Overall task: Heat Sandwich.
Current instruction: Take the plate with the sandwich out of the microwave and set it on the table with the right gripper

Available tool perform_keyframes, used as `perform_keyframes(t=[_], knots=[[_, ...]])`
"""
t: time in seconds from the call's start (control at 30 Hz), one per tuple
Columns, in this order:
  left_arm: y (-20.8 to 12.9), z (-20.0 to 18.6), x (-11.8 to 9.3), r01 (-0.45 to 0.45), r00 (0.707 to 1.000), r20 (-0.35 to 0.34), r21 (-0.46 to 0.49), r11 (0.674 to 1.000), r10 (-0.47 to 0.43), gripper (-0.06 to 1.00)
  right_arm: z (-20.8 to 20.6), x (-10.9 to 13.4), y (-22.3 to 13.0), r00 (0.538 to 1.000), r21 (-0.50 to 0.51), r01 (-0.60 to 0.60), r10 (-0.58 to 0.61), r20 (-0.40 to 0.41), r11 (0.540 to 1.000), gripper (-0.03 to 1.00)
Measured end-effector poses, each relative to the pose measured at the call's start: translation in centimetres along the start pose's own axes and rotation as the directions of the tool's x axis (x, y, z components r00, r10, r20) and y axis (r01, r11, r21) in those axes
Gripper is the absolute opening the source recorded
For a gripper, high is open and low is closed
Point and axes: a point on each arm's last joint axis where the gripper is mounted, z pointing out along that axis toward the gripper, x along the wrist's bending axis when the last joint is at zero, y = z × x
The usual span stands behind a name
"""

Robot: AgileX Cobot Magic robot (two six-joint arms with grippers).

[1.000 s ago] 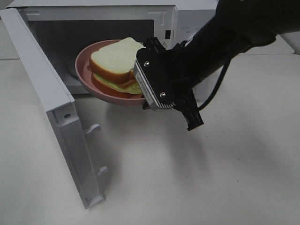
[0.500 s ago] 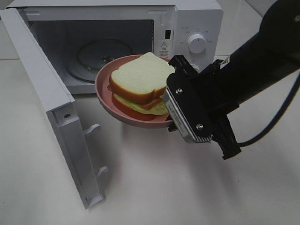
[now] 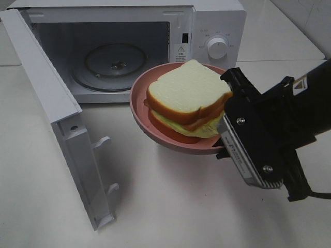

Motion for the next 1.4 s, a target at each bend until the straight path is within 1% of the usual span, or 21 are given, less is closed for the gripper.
perform_keyframes(t=[0.07, 0.1, 0.2, 0.43, 0.63, 0.8, 0.87, 0.93, 1.0, 1.1, 1.2, 1.23, 1.33, 1.37, 1.4], knots=[[0.0, 0.0, 0.0, 0.0, 1.0, 0.0, 0.0, 1.0, 0.0, 0.97, -0.5, 0.5, 0.0, 1.0, 0.007, -0.012, 0.012, 0.011, 1.0, 0.02], [0.0, 0.0, 0.0, 0.0, 1.0, 0.0, 0.0, 1.0, 0.0, 0.97, -0.9, 1.1, -0.1, 1.0, 0.016, -0.026, 0.026, 0.015, 1.0, 0.02], [0.0, 0.0, 0.0, 0.0, 1.0, 0.0, 0.0, 1.0, 0.0, 0.97, -1.4, 1.6, -0.2, 0.999, 0.026, -0.035, 0.034, 0.019, 0.999, 0.02], [0.0, 0.0, 0.0, 0.0, 1.0, 0.0, 0.0, 1.0, 0.0, 0.97, -2.4, 3.7, -0.7, 0.998, 0.079, -0.065, 0.065, 0.001, 0.995, 0.02], [0.0, 0.0, 0.0, 0.0, 1.0, 0.0, 0.0, 1.0, 0.0, 0.97, -3.1, 4.5, -1.0, 0.995, 0.109, -0.099, 0.097, 0.025, 0.989, 0.02], [0.0, 0.0, 0.0, 0.0, 1.0, 0.0, 0.0, 1.0, 0.0, 0.97, -3.5, 5.0, -1.4, 0.989, 0.156, -0.146, 0.141, 0.043, 0.977, 0.02], [0.0, 0.0, 0.0, 0.0, 1.0, 0.0, 0.0, 1.0, 0.0, 0.97, -3.5, 5.3, -1.7, 0.985, 0.186, -0.175, 0.169, 0.045, 0.967, 0.02], [0.0, 0.0, 0.0, 0.0, 1.0, 0.0, 0.0, 1.0, 0.0, 0.97, -3.6, 5.3, -1.8, 0.982, 0.194, -0.189, 0.182, 0.051, 0.963, 0.02], [0.0, 0.0, 0.0, 0.0, 1.0, 0.0, 0.0, 1.0, 0.0, 0.97, -3.6, 5.3, -2.0, 0.973, 0.216, -0.232, 0.223, 0.067, 0.948, 0.02], [0.0, 0.0, 0.0, 0.0, 1.0, 0.0, 0.0, 1.0, 0.0, 0.97, -3.7, 5.2, -2.1, 0.966, 0.226, -0.258, 0.246, 0.079, 0.939, 0.02], [0.0, 0.0, 0.0, 0.0, 1.0, 0.0, 0.0, 1.0, 0.0, 0.97, -3.8, 5.2, -2.4, 0.948, 0.247, -0.317, 0.3, 0.107, 0.916, 0.03], [0.0, 0.0, 0.0, 0.0, 1.0, 0.0, 0.0, 1.0, 0.0, 0.97, -3.8, 5.2, -2.4, 0.948, 0.247, -0.317, 0.3, 0.107, 0.916, 0.03], [0.0, 0.0, 0.0, 0.0, 1.0, 0.0, 0.0, 1.0, 0.0, 0.97, -3.8, 5.1, -2.7, 0.925, 0.268, -0.379, 0.352, 0.144, 0.886, 0.03], [0.0, 0.0, 0.0, 0.0, 1.0, 0.0, 0.0, 1.0, 0.0, 0.97, -3.8, 5.1, -2.7, 0.925, 0.268, -0.379, 0.352, 0.144, 0.886, 0.03], [0.0, 0.0, 0.0, 0.0, 1.0, 0.0, 0.0, 1.0, 0.0, 0.97, -3.9, 5.1, -2.9, 0.911, 0.278, -0.41, 0.378, 0.163, 0.868, 0.03]])
